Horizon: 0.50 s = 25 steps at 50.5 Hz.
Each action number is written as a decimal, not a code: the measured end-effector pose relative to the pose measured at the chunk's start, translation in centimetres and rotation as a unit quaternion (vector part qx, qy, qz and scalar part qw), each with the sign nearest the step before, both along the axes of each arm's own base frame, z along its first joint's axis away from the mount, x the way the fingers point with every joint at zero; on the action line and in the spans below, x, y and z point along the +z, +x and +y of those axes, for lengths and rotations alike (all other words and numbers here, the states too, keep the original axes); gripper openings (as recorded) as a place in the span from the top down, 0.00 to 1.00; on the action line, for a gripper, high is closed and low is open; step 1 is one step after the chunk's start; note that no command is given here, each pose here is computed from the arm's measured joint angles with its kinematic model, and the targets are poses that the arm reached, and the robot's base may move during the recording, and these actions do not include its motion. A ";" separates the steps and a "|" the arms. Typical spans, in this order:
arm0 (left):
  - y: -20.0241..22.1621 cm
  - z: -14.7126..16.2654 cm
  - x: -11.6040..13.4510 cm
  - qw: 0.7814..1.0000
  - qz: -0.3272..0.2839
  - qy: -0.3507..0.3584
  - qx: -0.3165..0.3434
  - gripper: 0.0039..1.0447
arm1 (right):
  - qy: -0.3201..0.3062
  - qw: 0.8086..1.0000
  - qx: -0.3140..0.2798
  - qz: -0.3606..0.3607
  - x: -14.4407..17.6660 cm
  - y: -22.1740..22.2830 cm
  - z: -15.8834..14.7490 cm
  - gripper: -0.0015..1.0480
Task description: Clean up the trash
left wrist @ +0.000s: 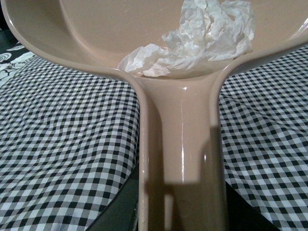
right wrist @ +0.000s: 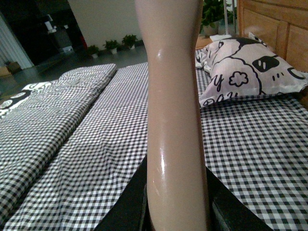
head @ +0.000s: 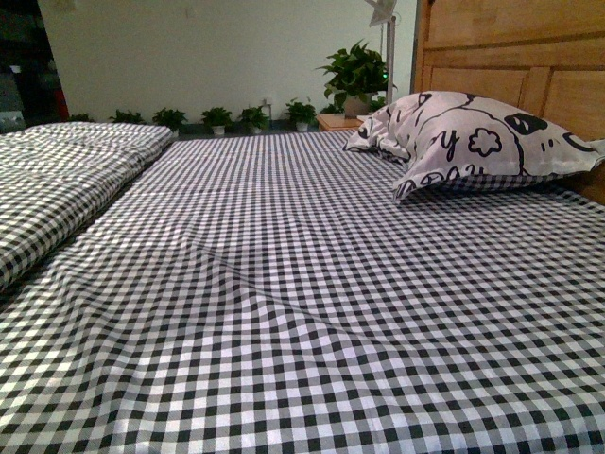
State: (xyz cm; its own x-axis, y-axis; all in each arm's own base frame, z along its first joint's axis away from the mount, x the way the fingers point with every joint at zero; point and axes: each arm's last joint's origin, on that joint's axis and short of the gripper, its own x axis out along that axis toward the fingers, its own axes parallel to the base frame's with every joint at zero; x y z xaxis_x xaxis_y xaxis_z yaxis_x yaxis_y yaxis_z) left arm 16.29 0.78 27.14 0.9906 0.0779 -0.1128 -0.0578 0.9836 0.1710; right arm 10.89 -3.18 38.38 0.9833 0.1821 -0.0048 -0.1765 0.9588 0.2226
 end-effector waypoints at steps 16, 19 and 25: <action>0.0 0.0 0.0 1.000 0.000 0.000 0.000 0.77 | 0.000 1.000 0.000 0.000 0.0 0.0 0.0 0.81; 0.0 0.0 0.0 1.000 0.000 0.000 0.000 0.77 | 0.000 1.000 0.000 0.000 0.0 0.0 0.0 0.81; 0.0 0.0 0.0 1.000 0.000 0.000 0.000 0.77 | 0.000 1.000 0.000 0.000 0.0 0.0 0.0 0.81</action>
